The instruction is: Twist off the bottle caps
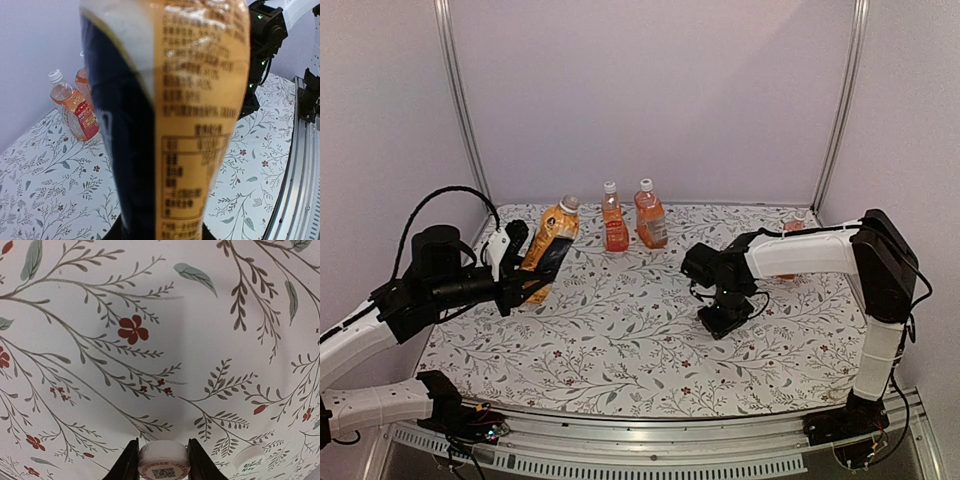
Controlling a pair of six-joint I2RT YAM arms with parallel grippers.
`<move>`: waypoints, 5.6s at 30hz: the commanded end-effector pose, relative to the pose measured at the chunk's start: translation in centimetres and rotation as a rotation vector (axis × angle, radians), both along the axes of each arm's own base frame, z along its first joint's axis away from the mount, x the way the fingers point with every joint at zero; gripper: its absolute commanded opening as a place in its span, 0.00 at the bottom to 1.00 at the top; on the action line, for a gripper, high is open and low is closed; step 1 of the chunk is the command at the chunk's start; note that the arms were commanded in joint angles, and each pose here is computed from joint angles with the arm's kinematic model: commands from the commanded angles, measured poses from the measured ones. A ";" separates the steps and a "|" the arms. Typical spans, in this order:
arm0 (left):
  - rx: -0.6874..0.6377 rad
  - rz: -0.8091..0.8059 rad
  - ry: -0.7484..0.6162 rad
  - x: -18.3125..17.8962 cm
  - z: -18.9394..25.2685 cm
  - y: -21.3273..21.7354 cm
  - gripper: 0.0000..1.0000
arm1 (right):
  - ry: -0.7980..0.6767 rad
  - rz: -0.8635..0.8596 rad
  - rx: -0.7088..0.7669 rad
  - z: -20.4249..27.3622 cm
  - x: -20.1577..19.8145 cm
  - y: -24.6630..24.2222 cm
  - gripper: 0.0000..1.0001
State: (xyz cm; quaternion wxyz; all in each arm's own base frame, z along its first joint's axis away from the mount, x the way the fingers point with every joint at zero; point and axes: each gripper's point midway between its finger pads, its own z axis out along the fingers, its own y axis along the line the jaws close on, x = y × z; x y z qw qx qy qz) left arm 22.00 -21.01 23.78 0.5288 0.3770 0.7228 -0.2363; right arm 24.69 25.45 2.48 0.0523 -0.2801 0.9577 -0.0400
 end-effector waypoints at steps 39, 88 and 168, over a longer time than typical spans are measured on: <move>-0.064 -0.339 -0.049 -4.5 3.2 -3.7 0.18 | -0.561 0.524 1.276 39.2 -5.7 24.9 0.57; -0.193 0.098 0.115 -0.1 -2.8 3.1 1.00 | -0.834 -0.173 0.309 23.3 17.1 -2.5 0.00; -0.201 0.204 0.171 2.9 -3.3 4.9 1.00 | -0.706 0.078 0.438 9.1 30.4 15.3 0.76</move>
